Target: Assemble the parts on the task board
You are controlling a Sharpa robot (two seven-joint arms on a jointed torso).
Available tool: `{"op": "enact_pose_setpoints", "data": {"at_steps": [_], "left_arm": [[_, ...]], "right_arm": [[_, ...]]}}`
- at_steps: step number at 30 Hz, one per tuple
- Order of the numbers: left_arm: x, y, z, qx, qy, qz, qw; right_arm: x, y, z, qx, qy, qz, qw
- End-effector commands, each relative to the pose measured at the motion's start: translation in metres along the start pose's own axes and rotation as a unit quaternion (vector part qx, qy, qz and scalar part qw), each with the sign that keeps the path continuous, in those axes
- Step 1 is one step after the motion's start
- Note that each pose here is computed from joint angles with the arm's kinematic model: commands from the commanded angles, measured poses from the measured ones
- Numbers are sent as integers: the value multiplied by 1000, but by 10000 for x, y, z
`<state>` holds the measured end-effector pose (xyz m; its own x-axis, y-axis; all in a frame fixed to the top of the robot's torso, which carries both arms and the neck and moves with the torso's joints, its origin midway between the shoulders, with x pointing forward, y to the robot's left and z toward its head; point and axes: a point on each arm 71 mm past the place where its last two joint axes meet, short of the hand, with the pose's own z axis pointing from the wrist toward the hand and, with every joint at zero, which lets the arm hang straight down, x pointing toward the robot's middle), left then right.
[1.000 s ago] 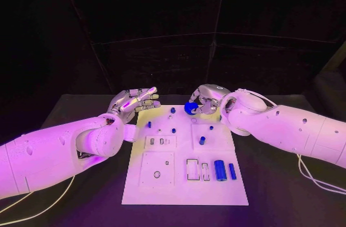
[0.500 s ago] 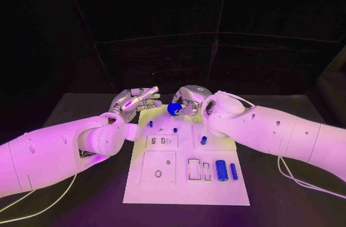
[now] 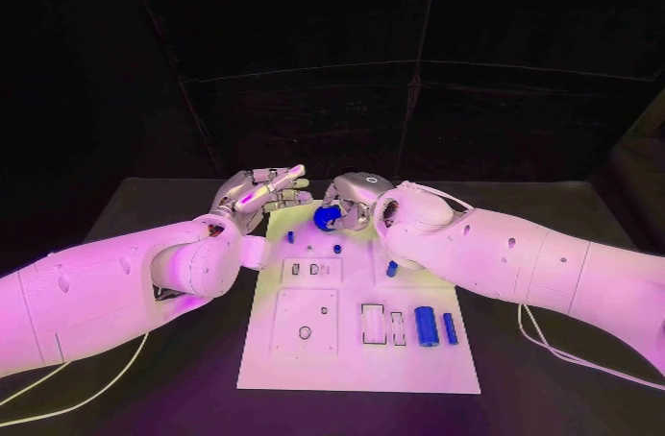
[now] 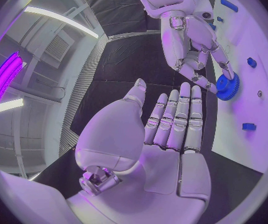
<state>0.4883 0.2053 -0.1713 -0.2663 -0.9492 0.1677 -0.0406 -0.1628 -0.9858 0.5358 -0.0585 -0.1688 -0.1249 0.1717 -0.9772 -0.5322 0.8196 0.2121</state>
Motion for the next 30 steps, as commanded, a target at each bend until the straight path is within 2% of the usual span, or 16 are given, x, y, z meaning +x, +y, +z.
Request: {"op": "enact_pose_setpoints", "data": {"at_steps": [1,14,30], "left_arm": [[12,-18,5,6,4,-1,1000],[10,-18,7,6,4,-1,1000],[2,-18,5,5,2,0,1000]], "right_arm": [[22,3,7,2,18,-11,1000],[21,-49,9,27,11,-24,999],[83,-65,3,36,55,-24,998]]}}
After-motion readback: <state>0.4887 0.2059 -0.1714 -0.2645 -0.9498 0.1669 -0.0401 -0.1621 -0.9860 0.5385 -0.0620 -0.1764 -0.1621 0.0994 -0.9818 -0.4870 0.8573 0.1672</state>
